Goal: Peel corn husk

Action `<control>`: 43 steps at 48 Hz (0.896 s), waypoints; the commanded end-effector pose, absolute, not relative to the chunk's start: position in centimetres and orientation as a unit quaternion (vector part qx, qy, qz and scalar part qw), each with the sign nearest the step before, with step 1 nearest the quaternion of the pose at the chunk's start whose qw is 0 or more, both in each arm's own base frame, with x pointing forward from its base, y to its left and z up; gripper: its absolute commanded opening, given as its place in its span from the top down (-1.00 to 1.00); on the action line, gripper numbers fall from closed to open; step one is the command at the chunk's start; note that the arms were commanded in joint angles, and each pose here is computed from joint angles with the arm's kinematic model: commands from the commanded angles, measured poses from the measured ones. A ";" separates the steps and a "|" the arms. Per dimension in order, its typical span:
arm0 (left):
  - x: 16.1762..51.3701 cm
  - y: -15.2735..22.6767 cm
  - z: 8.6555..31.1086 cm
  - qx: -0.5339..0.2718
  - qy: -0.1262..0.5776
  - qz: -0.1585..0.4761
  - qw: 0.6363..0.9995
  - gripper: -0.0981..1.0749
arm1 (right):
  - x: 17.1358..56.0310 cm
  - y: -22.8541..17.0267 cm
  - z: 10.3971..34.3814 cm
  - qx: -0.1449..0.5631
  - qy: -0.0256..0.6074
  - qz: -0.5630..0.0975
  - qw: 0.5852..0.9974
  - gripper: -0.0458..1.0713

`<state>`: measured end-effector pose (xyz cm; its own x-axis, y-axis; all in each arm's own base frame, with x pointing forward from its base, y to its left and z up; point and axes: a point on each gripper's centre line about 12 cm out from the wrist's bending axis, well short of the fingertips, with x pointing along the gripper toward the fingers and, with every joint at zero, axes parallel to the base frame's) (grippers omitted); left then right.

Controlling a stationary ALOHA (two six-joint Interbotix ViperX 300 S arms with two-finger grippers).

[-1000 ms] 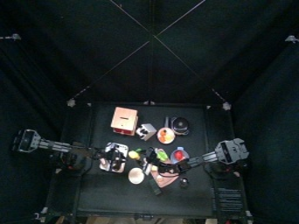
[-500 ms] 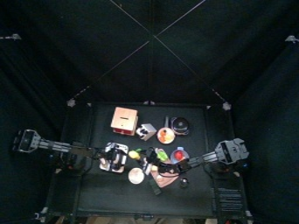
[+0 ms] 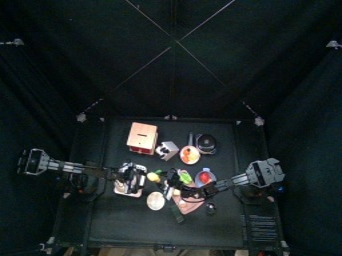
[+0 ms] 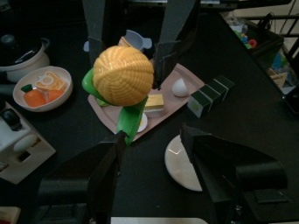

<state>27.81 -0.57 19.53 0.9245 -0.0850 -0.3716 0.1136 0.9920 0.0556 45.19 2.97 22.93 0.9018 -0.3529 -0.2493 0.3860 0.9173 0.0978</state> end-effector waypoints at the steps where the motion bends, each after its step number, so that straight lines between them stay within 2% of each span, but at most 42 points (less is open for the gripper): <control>1: 28.9 -0.3 20.5 0.036 0.172 -0.047 0.983 -0.66 | 45.0 2.9 25.7 0.081 0.082 -0.188 0.975 -0.09; 11: 29.3 0.1 20.3 0.030 0.174 -0.040 0.983 -0.58 | 45.0 3.0 25.6 0.081 0.083 -0.187 0.975 -0.09; 22: 29.5 0.3 20.4 0.023 0.161 -0.037 0.986 -0.17 | 44.9 2.9 25.7 0.081 0.083 -0.188 0.975 -0.09; 27: 29.4 0.4 20.3 0.023 0.163 -0.036 0.986 -0.05 | 44.9 3.0 25.6 0.080 0.083 -0.187 0.975 -0.09; 43: 28.9 1.1 19.9 0.021 0.169 -0.023 0.985 -0.01 | 43.8 3.3 26.0 0.076 0.075 -0.193 0.975 -0.09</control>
